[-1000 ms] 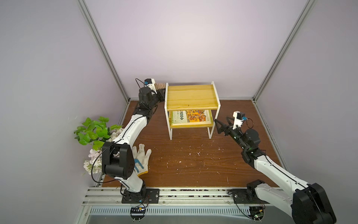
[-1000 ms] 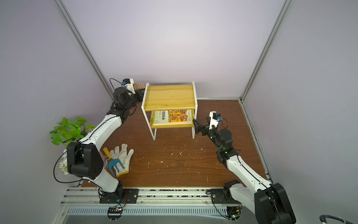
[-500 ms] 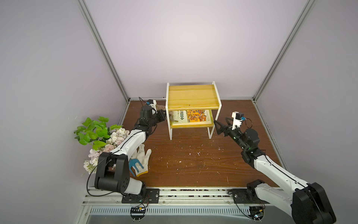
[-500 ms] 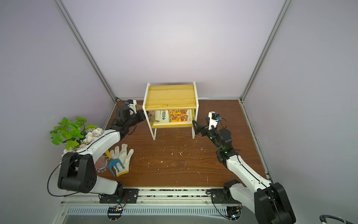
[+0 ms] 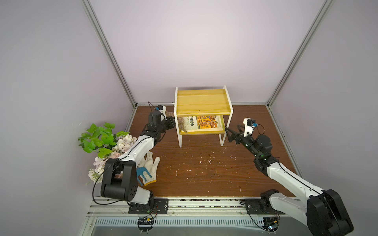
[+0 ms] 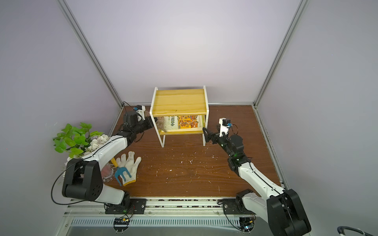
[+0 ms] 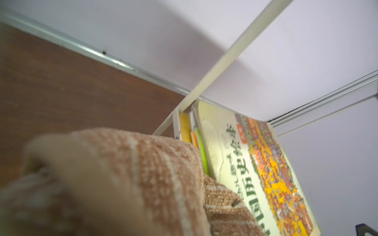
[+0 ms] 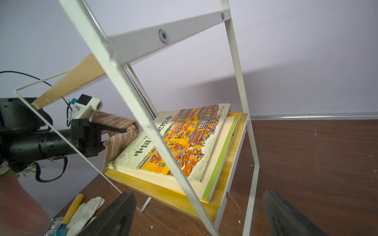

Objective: Wipe the bookshelf clean with a cloth
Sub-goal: Wipe the dust from the shelf.

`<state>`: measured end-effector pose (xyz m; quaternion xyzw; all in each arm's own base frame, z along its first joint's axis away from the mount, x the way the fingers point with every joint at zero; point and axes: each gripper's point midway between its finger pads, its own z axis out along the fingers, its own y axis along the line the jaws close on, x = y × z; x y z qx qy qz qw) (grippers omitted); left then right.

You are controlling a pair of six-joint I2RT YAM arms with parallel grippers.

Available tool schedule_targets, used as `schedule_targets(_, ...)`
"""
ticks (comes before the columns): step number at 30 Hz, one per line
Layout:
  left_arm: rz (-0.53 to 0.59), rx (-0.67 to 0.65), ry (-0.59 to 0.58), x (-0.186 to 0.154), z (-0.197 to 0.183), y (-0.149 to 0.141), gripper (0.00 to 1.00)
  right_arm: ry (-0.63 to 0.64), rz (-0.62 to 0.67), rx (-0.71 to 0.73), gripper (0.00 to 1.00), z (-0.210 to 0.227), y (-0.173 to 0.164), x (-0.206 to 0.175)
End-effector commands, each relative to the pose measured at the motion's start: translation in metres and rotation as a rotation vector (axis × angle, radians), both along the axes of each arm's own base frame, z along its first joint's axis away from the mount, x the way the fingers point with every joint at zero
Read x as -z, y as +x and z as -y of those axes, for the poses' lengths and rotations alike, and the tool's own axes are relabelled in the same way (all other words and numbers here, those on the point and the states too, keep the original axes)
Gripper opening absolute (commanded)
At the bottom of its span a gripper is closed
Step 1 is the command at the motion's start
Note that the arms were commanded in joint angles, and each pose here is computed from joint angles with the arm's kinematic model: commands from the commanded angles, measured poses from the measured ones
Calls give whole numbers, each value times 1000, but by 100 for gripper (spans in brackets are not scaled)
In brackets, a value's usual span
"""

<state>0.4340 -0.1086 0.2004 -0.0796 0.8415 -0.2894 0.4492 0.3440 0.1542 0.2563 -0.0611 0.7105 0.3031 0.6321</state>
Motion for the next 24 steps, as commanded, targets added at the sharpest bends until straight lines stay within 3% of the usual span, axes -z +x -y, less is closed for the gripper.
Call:
schedule_targets(1,76,-48,47,-20,-16,23,0,0,79,-10,99,-2,-2,-27)
schedule_targets(5,116,-30,64,-50,-15,72,0,7,88,-17,99,-5,1,-35)
schedule_targets(7,86,21,41,-49,-5,77,0,11,89,-19,99,-5,1,-37)
schedule_targets(10,78,1,25,-37,-3,40,0,18,82,-8,99,-3,-1,-34)
schedule_targets(15,42,45,-55,-24,0,-59,0,0,71,-4,99,-2,0,-30)
schedule_targets(18,9,-203,-15,-22,-42,-91,0,-17,73,3,99,-3,3,-33)
schedule_targets(20,62,-311,-22,-34,-61,-112,0,-20,86,14,99,-1,3,-37)
schedule_targets(21,72,-299,-29,-36,-60,-120,0,-21,91,19,99,0,3,-39)
schedule_targets(24,-48,-192,-35,-21,-41,-141,0,-29,98,33,99,2,2,-43)
